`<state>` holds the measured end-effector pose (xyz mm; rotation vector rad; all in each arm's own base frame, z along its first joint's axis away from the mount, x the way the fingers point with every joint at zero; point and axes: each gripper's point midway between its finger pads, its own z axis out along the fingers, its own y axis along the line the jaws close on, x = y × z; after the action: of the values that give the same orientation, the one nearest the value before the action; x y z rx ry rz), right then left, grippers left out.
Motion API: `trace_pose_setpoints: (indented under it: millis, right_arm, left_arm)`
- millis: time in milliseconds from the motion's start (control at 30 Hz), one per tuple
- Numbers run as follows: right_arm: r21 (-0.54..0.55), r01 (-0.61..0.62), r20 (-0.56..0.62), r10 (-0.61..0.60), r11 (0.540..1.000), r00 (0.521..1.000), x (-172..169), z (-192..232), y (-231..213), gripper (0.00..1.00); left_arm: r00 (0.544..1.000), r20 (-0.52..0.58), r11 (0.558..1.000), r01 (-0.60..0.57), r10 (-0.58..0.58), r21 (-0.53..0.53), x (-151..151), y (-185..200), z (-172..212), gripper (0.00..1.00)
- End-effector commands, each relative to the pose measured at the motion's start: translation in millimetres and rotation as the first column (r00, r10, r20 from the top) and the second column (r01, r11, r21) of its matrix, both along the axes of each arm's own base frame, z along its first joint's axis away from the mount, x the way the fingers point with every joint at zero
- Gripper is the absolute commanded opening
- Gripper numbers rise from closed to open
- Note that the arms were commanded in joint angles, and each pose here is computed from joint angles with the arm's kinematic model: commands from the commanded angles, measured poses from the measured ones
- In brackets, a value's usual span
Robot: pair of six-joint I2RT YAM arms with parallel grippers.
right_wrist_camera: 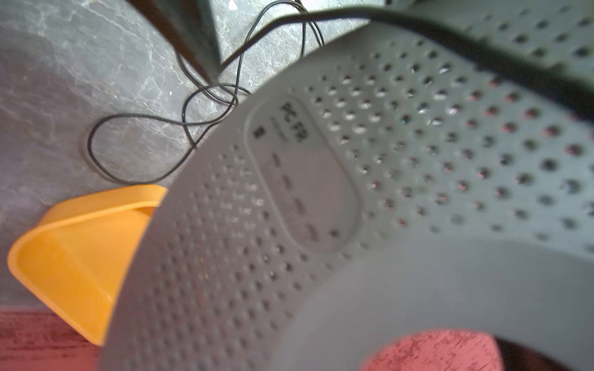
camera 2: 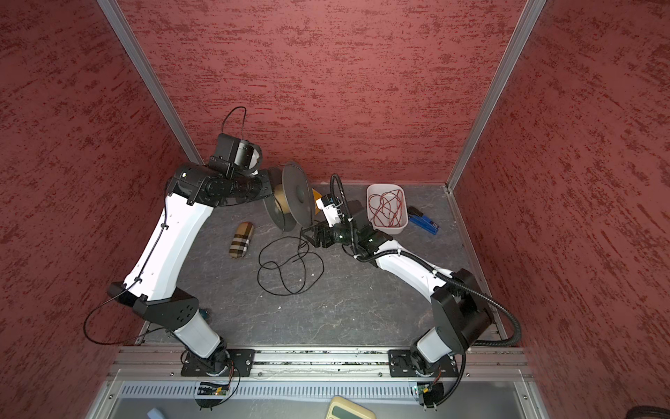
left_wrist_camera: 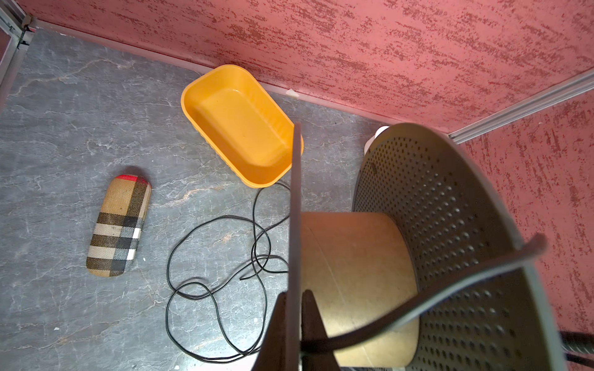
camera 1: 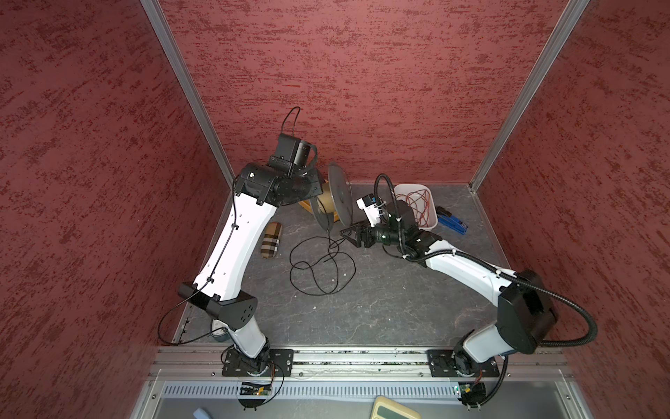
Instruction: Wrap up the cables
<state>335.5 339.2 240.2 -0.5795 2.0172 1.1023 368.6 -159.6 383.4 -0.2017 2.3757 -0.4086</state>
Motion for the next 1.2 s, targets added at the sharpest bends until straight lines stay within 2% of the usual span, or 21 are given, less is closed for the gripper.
trace_pose_setpoints:
  millis: [0, 100, 167, 233, 533, 800, 1000, 1167]
  right_arm:
    - [-0.006, 0.106, 0.043, -0.106, 0.994, 0.993, 22.9, 17.6, -4.1, 0.52]
    - [-0.022, 0.162, 0.031, -0.161, 0.987, 0.986, 29.0, 17.6, -11.9, 0.27]
    - [-0.019, 0.203, 0.027, -0.203, 0.979, 0.979, 33.7, 20.9, -19.7, 0.17]
    - [-0.013, 0.244, 0.018, -0.244, 0.97, 0.97, 39.4, 25.8, -27.9, 0.11]
    - [0.026, 0.343, -0.07, -0.341, 0.939, 0.937, 72.0, 44.9, -59.9, 0.05]
    - [0.003, 0.27, -0.215, -0.263, 0.963, 0.941, 92.9, 18.9, -54.9, 0.06]
    - [0.029, 0.187, -0.235, -0.175, 0.982, 0.956, 84.8, 4.9, -43.4, 0.04]
    - [0.116, 0.096, -0.201, -0.071, 0.989, 0.977, 64.3, 9.5, -36.3, 0.06]
  left_arm:
    - [0.998, 0.058, 0.997, 0.014, -0.01, -0.073, -2.0, -2.0, 25.1, 0.0]
    - [0.998, 0.059, 0.996, 0.022, -0.017, -0.087, -2.7, 0.5, 27.3, 0.0]
    - [0.998, 0.056, 0.996, 0.027, -0.022, -0.089, -3.3, 3.2, 27.2, 0.0]
    - [0.998, 0.058, 0.995, 0.04, -0.035, -0.095, -4.6, 5.1, 28.9, 0.0]
    - [0.992, 0.086, 0.99, 0.098, -0.09, -0.102, -16.0, 10.5, 37.6, 0.0]
    - [0.981, 0.116, 0.98, 0.165, -0.152, -0.109, -27.6, 6.8, 43.8, 0.0]
    - [0.984, 0.142, 0.97, 0.133, -0.106, -0.202, -25.9, 12.4, 57.0, 0.0]
    - [0.985, 0.173, 0.952, 0.031, 0.023, -0.303, -17.5, 24.9, 76.1, 0.0]
